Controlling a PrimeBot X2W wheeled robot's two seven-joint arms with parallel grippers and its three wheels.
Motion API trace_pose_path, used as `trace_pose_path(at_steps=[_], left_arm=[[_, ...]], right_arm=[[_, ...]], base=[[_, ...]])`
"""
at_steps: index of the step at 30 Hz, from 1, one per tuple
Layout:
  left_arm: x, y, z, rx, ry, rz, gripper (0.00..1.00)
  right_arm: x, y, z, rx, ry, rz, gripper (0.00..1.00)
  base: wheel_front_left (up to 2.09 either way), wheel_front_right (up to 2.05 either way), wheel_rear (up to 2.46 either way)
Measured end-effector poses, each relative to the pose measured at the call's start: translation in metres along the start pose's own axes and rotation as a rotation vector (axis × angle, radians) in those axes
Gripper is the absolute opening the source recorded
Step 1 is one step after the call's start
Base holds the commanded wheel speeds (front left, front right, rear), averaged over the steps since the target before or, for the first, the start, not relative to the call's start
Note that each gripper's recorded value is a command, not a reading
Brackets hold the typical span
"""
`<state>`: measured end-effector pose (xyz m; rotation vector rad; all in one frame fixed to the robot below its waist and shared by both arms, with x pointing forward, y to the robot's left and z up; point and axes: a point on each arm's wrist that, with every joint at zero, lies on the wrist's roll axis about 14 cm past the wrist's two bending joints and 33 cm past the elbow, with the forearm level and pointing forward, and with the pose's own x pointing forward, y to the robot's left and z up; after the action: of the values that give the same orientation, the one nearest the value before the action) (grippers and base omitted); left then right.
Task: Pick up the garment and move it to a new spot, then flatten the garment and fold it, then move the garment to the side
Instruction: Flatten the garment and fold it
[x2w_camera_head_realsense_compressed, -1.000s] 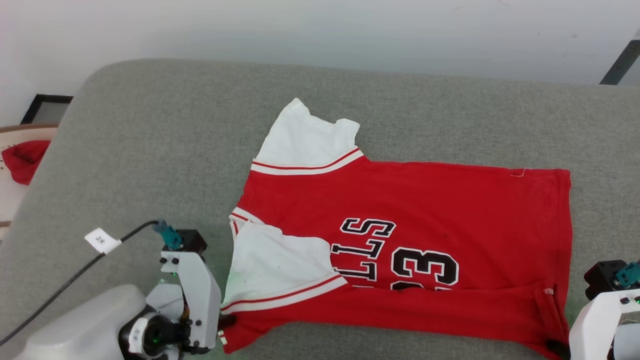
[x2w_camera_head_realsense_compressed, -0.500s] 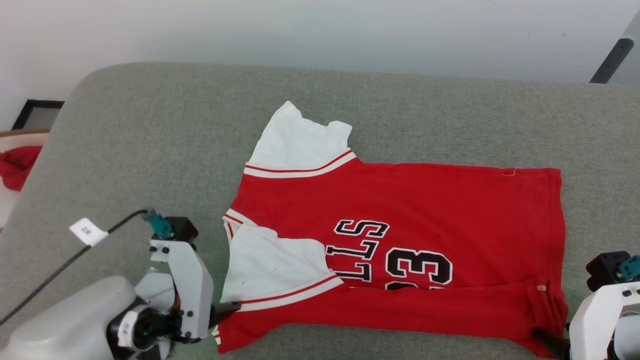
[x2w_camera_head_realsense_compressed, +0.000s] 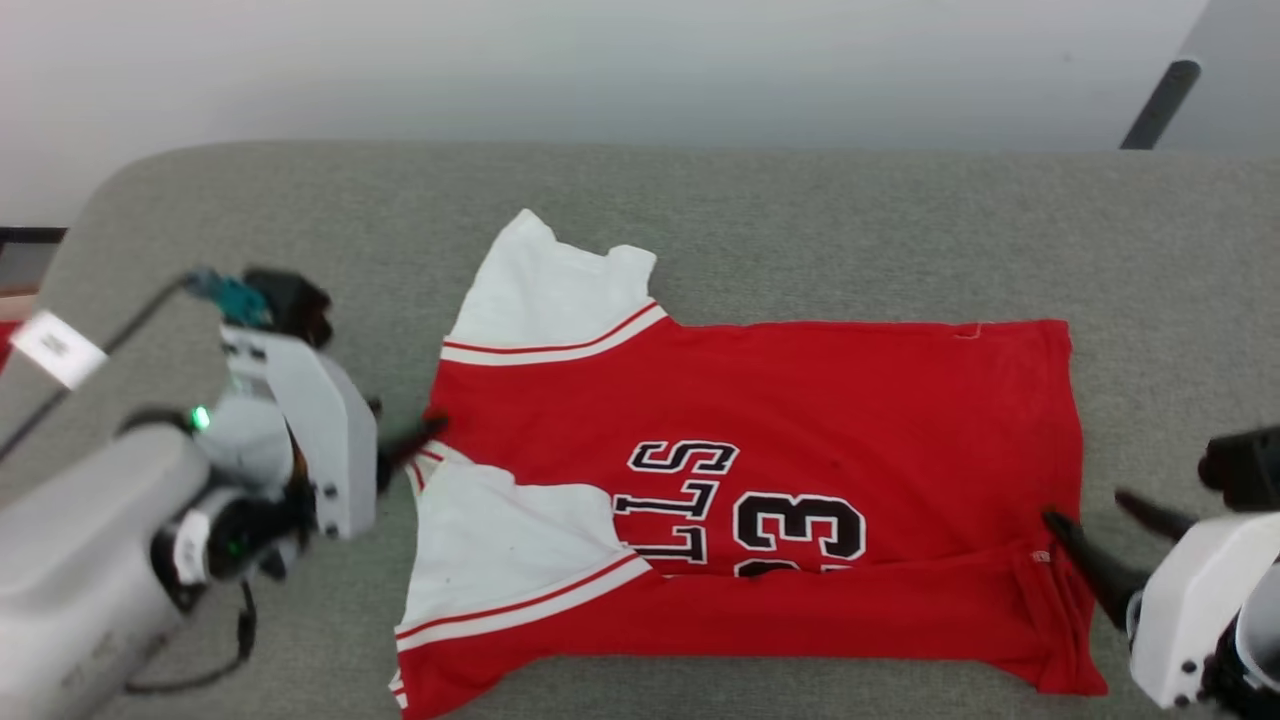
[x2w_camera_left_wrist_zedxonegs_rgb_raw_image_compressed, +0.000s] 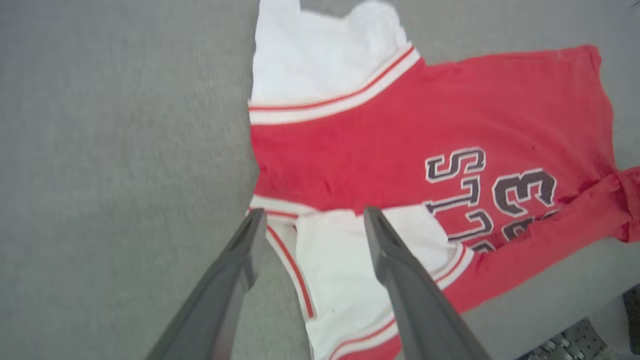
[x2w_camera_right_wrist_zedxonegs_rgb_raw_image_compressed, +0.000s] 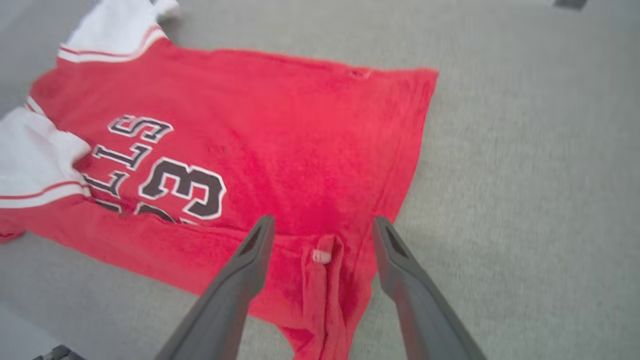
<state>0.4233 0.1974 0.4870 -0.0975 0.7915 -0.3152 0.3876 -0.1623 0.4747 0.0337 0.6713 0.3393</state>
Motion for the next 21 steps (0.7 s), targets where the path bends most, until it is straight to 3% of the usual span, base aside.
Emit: trace_pose_path(at_steps=[5,11,17,21], left_arm=[[0.012,-0.004,0.055,0.093,-0.169,-0.023,1.0],[0.034,-0.009,0.098,0.178,-0.267,-0.049,1.0],[0.063,0.001,0.123,0.211,-0.291,-0.039,1.0],[0.089,0.008,0.122,0.203,-0.225,-0.033,1.0]], right_arm=[[-0.007,0.003,0.047,-0.06,-0.257,-0.004,1.0],[-0.024,-0.002,0.094,-0.142,-0.551,-0.042,1.0],[-0.032,-0.008,0.108,-0.182,-0.707,-0.075,1.0],[-0.029,-0.015,0.105,-0.159,-0.738,-0.098,1.0]], base=[[0.0,0.0,0.0],[0.0,0.0,0.0],[0.0,0.0,0.0],[0.0,0.0,0.0]])
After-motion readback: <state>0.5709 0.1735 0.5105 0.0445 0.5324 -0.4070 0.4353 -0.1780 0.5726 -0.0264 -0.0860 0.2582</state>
